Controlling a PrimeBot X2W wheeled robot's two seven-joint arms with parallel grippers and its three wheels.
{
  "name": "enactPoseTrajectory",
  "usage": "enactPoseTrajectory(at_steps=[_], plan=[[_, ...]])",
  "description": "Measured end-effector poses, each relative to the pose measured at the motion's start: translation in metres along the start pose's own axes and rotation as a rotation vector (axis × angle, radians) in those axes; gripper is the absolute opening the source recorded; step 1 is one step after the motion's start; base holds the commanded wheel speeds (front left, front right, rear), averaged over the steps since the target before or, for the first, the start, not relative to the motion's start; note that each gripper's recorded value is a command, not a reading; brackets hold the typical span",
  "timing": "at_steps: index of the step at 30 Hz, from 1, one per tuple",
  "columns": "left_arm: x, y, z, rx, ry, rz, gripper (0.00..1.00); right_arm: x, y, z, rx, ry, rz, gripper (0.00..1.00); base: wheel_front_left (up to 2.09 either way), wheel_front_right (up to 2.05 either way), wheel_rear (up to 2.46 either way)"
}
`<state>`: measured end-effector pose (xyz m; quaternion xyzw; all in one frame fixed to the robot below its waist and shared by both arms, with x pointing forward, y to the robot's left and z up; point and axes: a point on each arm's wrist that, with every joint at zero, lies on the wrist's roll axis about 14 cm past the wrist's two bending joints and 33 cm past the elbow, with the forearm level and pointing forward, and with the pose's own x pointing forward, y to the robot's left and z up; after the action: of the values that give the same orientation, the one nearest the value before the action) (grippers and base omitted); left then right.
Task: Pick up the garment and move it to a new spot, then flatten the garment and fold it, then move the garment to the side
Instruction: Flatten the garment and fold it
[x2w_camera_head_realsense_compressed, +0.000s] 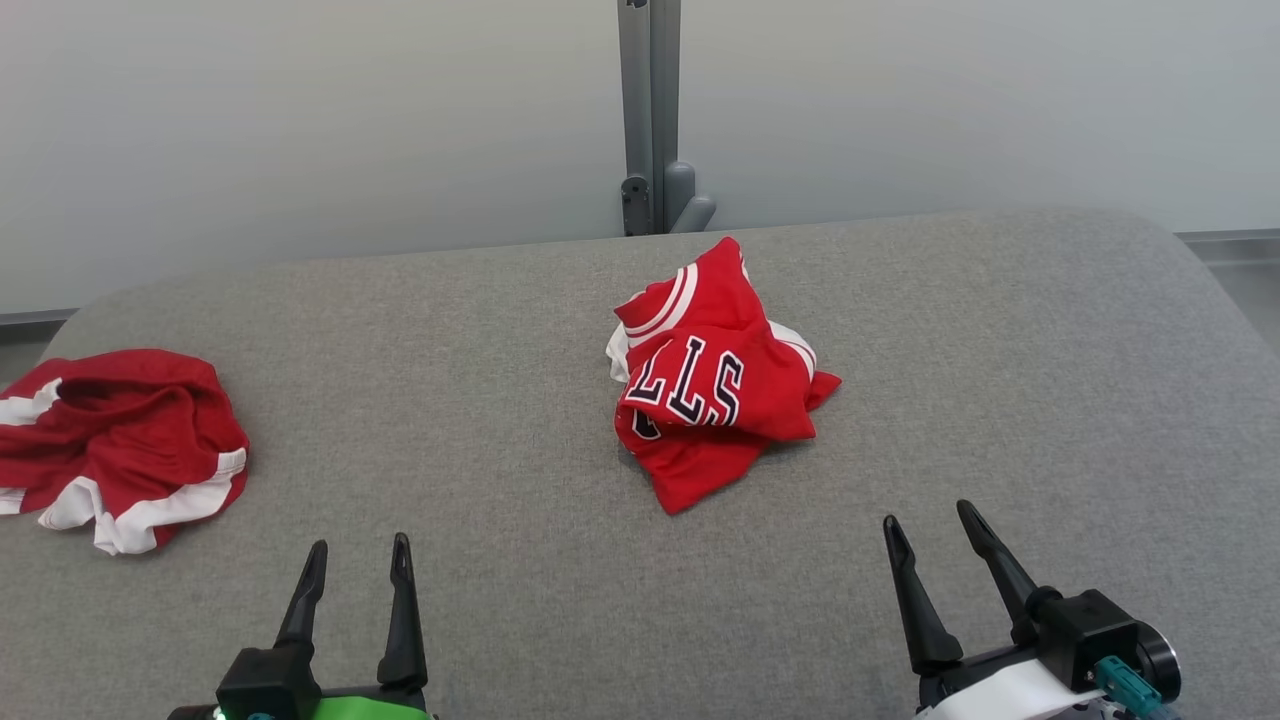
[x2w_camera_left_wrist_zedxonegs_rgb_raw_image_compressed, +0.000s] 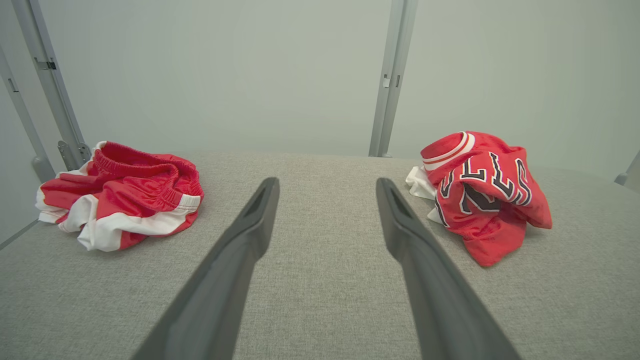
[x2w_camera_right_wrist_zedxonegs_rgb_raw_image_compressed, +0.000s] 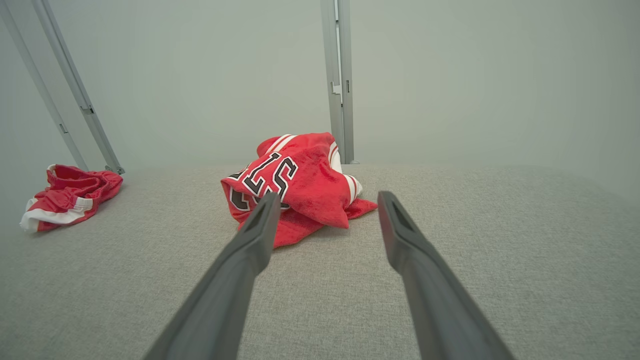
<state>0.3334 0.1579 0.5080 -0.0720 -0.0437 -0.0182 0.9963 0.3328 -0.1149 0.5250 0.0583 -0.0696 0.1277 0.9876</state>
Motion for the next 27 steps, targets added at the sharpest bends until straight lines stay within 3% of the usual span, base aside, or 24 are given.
enactPoseTrajectory(at_steps=[27], plan=[[0.0026, -0.004, -0.0028, 0.002, 0.009, -0.012, 1.0, 0.0001, 0.0009, -0.0025, 0.002, 0.008, 0.002, 1.0, 0.0, 0.0, 0.0]])
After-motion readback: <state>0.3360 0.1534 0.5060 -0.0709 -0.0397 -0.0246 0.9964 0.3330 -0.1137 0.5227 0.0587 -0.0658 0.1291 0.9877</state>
